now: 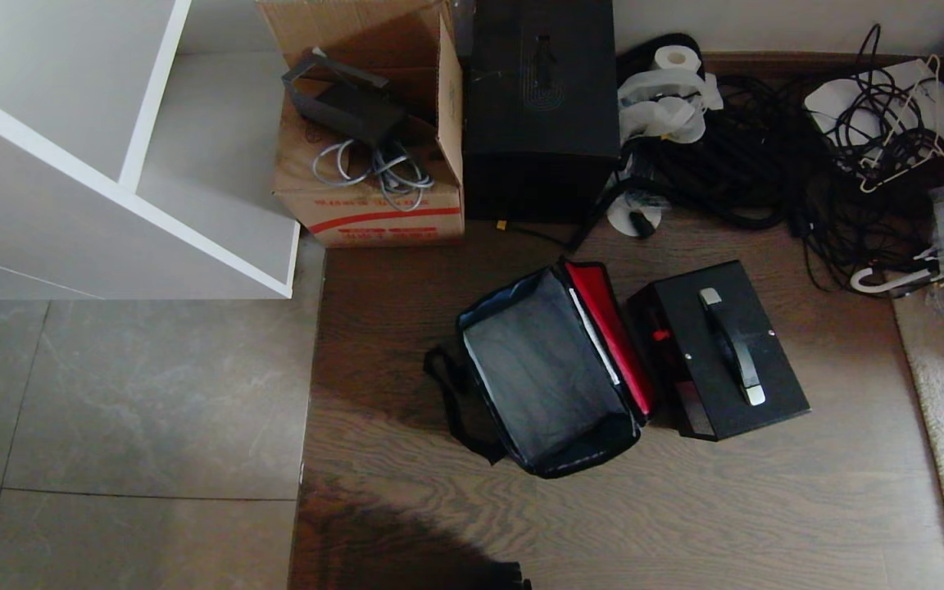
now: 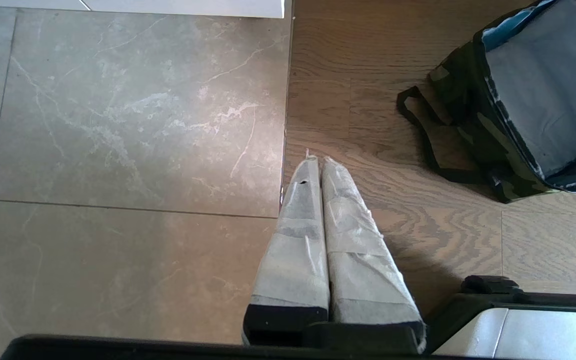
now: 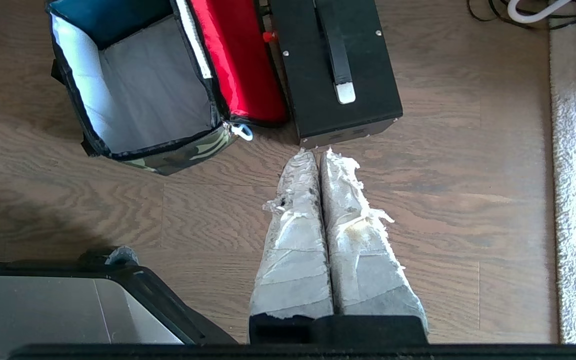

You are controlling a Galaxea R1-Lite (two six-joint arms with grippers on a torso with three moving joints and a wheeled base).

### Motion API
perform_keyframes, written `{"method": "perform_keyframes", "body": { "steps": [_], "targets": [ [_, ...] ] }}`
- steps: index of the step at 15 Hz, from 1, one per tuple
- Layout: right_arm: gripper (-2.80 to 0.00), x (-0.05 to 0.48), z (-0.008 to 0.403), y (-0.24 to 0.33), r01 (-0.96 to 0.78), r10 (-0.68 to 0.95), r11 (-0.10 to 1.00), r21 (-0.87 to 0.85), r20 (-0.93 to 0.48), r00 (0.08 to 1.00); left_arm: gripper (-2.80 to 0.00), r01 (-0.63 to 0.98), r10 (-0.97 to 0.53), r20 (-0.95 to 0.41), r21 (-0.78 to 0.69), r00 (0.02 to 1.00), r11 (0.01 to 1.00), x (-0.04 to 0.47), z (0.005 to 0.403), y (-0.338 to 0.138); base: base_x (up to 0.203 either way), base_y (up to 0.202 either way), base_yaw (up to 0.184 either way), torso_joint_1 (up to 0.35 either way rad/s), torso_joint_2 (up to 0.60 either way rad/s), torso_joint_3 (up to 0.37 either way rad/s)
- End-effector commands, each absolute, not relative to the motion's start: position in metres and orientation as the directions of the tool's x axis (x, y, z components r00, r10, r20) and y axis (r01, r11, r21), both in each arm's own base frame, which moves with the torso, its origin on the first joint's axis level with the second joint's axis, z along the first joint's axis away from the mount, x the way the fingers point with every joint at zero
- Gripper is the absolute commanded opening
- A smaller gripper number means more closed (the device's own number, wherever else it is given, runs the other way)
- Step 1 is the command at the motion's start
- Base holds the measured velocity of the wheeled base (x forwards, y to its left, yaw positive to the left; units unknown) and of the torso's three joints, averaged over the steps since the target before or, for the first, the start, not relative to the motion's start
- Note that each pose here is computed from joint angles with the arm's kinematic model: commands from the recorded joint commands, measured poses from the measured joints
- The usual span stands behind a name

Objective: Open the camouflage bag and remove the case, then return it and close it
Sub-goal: Grip the handle again

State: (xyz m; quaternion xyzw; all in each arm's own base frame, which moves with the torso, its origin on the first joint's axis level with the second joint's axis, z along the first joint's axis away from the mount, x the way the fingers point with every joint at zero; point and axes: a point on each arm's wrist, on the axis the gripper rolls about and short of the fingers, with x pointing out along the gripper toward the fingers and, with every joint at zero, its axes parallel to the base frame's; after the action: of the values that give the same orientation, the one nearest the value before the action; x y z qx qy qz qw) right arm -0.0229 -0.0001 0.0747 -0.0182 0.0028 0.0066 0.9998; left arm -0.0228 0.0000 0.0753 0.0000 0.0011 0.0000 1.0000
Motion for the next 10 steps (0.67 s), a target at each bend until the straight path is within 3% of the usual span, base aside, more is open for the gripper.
{"method": "perform_keyframes", "body": {
  "steps": [1, 7, 10],
  "targets": [
    [-2.80, -0.0228, 0.0747, -0.0001, -0.014, 0.014, 0.999, -0.037, -0.008, 1.000, -2.80, 0.002, -0.002, -0.002, 0.000, 1.000, 1.000, -0.0228, 0.0753, 0.0000, 0.000, 0.000, 0.000, 0.000, 0.00, 0.000],
    [-2.80, -0.0228, 0.0747, -0.0001, -0.014, 0.014, 0.999, -0.037, -0.008, 1.000, -2.80, 0.000, 0.000, -0.003, -0.002, 1.000, 1.000, -0.0227, 0.0754, 0.0000, 0.000, 0.000, 0.000, 0.000, 0.00, 0.000],
    [-2.80, -0.0228, 0.0747, -0.0001, -0.014, 0.014, 0.999, -0.037, -0.008, 1.000, -2.80, 0.000, 0.000, -0.002, -0.002, 1.000, 1.000, -0.0228, 0.0753, 0.0000, 0.000, 0.000, 0.000, 0.002, 0.00, 0.114]
  ]
}}
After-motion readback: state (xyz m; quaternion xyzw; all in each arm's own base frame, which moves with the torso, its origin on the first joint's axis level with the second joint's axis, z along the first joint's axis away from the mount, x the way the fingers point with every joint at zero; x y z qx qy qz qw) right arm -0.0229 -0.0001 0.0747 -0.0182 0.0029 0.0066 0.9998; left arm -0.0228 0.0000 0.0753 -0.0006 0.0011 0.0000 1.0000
